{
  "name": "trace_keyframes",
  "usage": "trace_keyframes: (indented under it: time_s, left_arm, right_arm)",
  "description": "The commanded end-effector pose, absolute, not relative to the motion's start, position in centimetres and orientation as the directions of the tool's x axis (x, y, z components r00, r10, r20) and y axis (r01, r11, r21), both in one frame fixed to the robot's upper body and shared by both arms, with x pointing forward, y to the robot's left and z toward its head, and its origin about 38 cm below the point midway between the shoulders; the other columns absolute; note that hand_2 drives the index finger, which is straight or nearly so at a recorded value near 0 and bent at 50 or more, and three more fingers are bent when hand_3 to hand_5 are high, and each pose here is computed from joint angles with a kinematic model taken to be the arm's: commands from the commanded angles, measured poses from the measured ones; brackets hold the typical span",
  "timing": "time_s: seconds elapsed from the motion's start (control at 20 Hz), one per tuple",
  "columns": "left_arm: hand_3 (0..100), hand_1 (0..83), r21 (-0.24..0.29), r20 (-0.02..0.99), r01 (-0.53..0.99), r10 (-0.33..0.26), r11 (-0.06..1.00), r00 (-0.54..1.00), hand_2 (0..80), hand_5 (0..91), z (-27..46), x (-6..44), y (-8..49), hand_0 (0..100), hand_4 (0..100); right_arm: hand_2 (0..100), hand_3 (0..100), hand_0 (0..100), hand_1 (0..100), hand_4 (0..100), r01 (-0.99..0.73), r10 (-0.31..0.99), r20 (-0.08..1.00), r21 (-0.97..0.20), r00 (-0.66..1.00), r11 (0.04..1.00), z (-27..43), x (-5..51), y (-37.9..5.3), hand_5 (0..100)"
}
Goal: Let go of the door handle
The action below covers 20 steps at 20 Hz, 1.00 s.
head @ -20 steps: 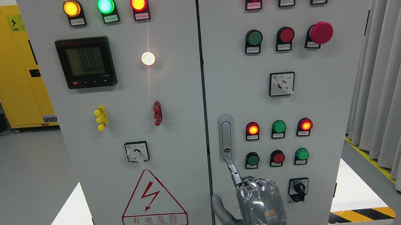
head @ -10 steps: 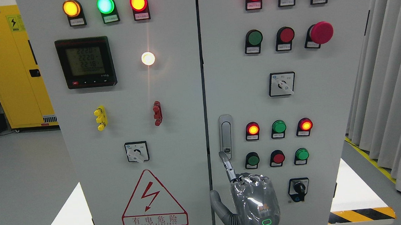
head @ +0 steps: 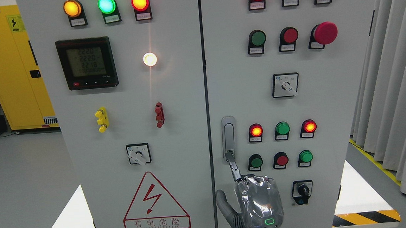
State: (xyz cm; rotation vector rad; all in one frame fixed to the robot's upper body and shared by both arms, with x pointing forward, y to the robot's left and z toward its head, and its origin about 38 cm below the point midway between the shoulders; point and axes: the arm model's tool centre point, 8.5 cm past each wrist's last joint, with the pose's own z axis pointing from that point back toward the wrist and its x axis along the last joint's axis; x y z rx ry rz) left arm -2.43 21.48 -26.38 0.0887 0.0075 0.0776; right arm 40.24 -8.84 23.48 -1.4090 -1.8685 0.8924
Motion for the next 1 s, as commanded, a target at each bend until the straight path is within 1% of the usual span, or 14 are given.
trace_keyframes:
  time_s: [0.0,0.95]
  left_arm:
    - [0,55.6,0.087,0.011,-0.079,0.078,0.993,0.997,0.0,0.0,-26.42,-1.90,21.44,12,0]
    - [0,55.6,0.087,0.011,-0.079,0.078,0.993,0.997,0.0,0.0,-26.42,-1.90,21.44,12,0]
  right_arm:
    - [8,100,56,45,100,0.526,0.972,0.079,-0.830,-0.222,0.188,22.87,40.89,-8.92,100]
    - [9,100,57,46,100,0.521,0.974,0.083,-0.834,-0.210,0.184,22.86,41.40,-9.32,100]
